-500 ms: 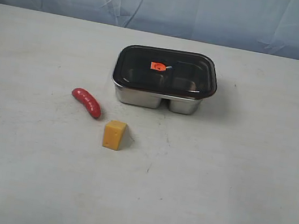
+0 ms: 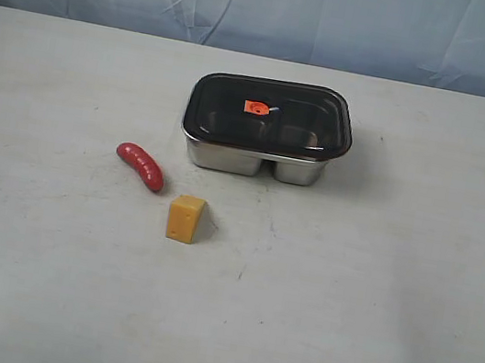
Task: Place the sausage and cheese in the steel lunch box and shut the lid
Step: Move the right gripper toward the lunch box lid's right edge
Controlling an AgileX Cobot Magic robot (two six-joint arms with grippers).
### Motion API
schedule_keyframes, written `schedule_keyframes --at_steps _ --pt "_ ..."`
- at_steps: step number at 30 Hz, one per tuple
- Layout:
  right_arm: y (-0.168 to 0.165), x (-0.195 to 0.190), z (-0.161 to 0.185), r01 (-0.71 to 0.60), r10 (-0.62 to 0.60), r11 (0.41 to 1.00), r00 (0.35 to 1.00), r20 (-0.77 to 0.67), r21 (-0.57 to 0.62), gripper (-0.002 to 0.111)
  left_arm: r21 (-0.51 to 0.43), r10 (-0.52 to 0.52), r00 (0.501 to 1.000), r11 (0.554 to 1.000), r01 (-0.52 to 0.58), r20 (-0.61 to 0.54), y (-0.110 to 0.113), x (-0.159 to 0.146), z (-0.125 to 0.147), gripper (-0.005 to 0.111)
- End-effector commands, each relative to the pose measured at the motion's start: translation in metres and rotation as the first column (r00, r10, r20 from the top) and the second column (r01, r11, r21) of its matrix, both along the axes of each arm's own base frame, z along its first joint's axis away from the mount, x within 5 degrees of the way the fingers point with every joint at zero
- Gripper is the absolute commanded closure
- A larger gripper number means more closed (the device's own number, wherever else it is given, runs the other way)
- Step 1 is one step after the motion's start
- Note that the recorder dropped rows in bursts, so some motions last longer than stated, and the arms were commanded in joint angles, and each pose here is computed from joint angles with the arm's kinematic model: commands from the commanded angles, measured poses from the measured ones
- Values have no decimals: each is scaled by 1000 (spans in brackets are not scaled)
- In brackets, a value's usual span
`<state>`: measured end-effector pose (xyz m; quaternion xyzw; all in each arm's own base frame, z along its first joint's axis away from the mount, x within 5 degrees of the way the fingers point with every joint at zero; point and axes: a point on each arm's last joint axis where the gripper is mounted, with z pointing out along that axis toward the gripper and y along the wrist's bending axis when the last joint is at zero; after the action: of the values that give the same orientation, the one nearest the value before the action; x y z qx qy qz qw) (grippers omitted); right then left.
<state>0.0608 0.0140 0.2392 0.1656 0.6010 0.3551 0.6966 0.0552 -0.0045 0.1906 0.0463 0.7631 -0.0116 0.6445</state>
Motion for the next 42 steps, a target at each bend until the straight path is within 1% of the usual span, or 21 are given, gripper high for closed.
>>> schedule_keyframes --at_steps 1,2,5,8,9,13,15,17,18,20,22,23,25,27,29,30,32,35,37,38,42 --pt "1 40 7 12 -107 948 953 -282 -318 109 -2 2 1000 1000 -2 18 0 0 1 107" --pt "3 52 8 -7 -107 945 937 -332 -326 109 -2 2 1000 1000 -2 18 0 0 1 107" --pt "15 127 3 -88 -114 944 819 -562 -319 109 -2 2 1000 1000 -2 18 0 0 1 107" --pt "32 185 -15 -183 -103 921 738 -667 -344 109 -2 2 1000 1000 -2 18 0 0 1 107" --pt "47 210 -32 -242 -95 904 690 -718 -352 109 -2 2 1000 1000 -2 18 0 0 1 107" --pt "70 251 -51 -309 -97 877 638 -764 -369 109 -2 2 1000 1000 -2 18 0 0 1 107" --pt "77 267 -47 -304 -80 879 666 -742 -367 109 -2 2 1000 1000 -2 18 0 0 1 107" --pt "78 278 -32 -340 -98 816 716 -691 -467 109 -2 2 1000 1000 -2 18 0 0 1 107" --pt "76 282 -25 -347 -134 783 717 -684 -517 109 -2 2 1000 1000 -2 18 0 0 1 107" --pt "71 289 -10 -361 -244 710 679 -692 -605 109 -2 2 1000 1000 -2 18 0 0 1 107" --pt "60 292 6 -403 -386 623 586 -712 -670 109 -2 2 1000 1000 -2 18 0 0 1 107" --pt "54 291 11 -438 -450 597 511 -732 -673 109 -2 2 1000 1000 -2 18 0 0 1 107" --pt "49 290 28 -528 -473 574 410 -780 -626 109 -2 2 1000 1000 -2 18 0 0 1 107" --pt "52 289 42 -637 -330 586 378 -865 -501 109 -2 2 1000 1000 -2 18 0 0 1 107" --pt "58 291 56 -692 -56 650 368 -928 -314 109 -2 2 1000 1000 -2 18 0 0 1 107" --pt "59 292 63 -713 94 667 369 -925 -217 109 1 2 1000 1000 -2 18 0 0 1 107" --pt "51 297 70 -747 319 657 399 -860 -103 109 5 2 1000 1000 -3 18 0 0 1 107" --pt "25 307 54 -761 501 645 355 -789 67 109 10 3 1000 1000 -3 18 0 0 1 107" --pt "16 313 29 -759 598 621 299 -744 195 109 10 3 1000 1000 -3 18 0 0 1 107" --pt "16 316 15 -752 637 614 293 -713 240 109 10 3 1000 1000 -3 18 0 0 1 107" --pt "28 318 -38 -761 709 561 240 -663 325 109 13 3 1000 1000 -3 19 0 0 1 107"
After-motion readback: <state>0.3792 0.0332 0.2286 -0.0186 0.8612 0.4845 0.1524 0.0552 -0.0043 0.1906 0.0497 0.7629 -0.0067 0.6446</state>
